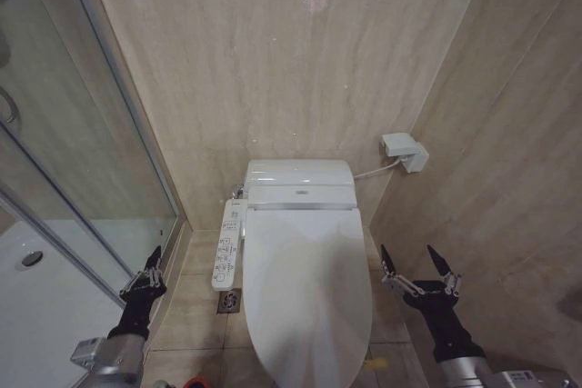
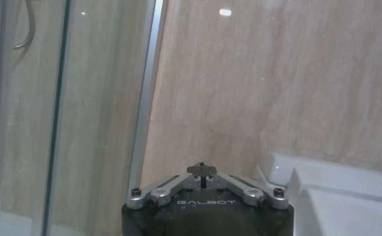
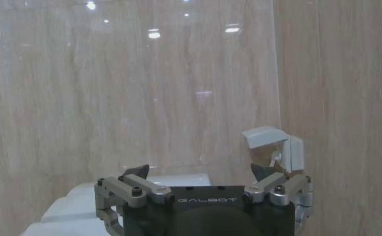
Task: Open the toilet lid, clean the toilet bowl with a toilet brush, close the toilet lid, and flush.
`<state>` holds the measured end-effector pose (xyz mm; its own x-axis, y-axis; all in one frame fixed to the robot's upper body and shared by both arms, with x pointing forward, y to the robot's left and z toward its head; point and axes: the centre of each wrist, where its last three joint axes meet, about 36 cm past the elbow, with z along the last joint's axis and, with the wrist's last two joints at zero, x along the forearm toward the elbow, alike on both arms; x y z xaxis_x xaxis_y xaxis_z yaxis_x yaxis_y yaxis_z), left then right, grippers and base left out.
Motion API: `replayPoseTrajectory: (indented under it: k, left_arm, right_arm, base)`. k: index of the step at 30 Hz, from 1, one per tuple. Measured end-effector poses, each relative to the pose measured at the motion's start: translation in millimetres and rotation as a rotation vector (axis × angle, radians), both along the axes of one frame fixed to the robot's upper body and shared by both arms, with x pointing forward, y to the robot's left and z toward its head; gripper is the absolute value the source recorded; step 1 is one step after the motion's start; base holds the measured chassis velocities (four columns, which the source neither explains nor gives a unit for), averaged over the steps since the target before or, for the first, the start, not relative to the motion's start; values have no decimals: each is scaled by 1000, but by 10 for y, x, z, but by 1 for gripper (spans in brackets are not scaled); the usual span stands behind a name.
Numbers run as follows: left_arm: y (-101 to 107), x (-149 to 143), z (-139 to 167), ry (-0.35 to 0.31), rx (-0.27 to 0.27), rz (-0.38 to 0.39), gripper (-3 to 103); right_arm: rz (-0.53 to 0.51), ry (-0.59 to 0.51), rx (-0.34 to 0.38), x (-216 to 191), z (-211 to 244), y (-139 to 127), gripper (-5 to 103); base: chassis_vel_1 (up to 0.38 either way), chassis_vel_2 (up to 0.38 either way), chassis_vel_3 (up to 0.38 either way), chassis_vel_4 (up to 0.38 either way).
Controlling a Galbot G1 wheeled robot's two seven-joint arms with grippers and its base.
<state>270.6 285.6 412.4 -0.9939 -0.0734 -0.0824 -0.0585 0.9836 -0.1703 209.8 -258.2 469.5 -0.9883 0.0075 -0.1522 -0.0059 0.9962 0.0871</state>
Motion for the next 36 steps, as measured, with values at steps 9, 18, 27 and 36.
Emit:
replayPoseTrajectory:
  k: [9,18,27,36]
  left_arm:
    - [-192,-247,216,37,0,55,0]
    - [-246,-379,352,45,11,47,0]
    - [-320,-482,475,38,29,39,0]
    - [-373,-582,552,50,32,43,0]
  right_arm:
    - [0,0,0,0,0,0,100]
    - [0,0,0,0,0,0,100]
    - [0,0,0,0,0,0,100]
    - [0,0,0,0,0,0,100]
  base:
    - [0,0,0,0]
    - [0,0,0,0]
    - [0,0,0,0]
    - [0,0,0,0]
